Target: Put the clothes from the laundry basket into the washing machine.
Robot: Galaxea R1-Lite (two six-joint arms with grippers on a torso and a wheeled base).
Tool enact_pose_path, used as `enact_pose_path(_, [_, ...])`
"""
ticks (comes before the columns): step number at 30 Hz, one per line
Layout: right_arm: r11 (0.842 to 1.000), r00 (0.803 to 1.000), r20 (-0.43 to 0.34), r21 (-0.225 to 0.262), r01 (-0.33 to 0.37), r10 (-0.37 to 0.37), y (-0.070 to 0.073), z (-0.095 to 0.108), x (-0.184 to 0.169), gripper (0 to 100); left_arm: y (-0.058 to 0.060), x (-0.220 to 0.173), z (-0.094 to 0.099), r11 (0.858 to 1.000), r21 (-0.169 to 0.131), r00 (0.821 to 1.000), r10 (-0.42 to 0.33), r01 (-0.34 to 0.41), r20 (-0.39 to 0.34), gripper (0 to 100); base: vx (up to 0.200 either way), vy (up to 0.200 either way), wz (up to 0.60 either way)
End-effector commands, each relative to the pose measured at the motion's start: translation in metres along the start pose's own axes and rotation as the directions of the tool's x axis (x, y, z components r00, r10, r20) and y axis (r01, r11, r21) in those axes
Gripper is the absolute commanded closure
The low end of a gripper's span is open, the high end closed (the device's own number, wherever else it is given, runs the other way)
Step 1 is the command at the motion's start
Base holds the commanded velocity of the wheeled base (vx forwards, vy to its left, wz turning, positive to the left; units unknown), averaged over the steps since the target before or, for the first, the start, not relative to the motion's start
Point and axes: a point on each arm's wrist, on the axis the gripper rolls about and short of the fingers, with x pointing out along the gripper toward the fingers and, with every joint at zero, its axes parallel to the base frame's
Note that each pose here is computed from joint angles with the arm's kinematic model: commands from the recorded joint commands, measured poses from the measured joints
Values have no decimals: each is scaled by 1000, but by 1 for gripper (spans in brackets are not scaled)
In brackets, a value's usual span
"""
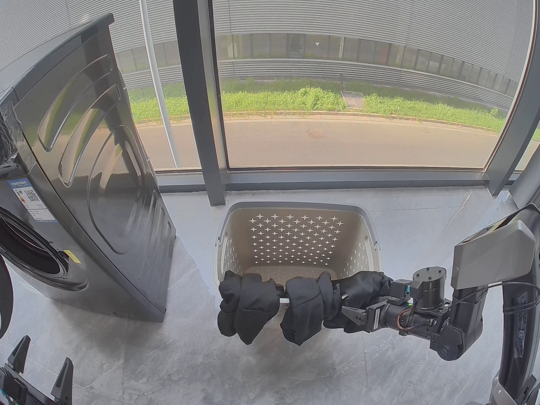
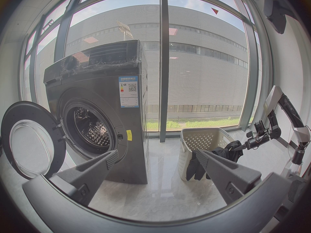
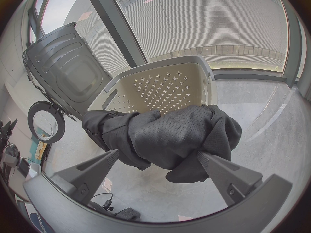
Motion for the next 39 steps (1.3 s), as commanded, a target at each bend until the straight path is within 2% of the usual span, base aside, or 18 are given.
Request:
enact_pose_path(1, [1000,1000,2,2,4,-4,-2,-2,7,0,0,0,-5,1000,-1,1000,0,0,2,0,0,0,0])
enact_pose_path(7, [1000,1000,19,1,18,-18,-2,1,8,0,0,0,-5,1000,0,1000,0,0,2,0,0,0,0])
enact_pose_path(8, [1000,1000,17,1,18,-18,-2,1,8,100,0,0,-5,1000,0,1000,0,0,2,0,0,0,0])
enact_pose_path(25, [1000,1000,23,9,7,-7,3,1,6,100,0,0,-5,1000,-3,1000,0,0,2,0,0,0,0])
enact_pose_path(29, [1000,999,40,3,-16,16,11,5,-3,100,0,0,-5,1000,-3,1000,0,0,2,0,0,0,0])
enact_pose_path(36, [996,991,99,-25,-86,88,35,21,-33,100,0,0,-5,1000,-3,1000,2,-2,2,0,0,0,0])
enact_pose_path(39, [995,988,119,-33,-97,100,40,25,-41,100,0,0,-5,1000,-4,1000,5,-5,2,0,0,0,0])
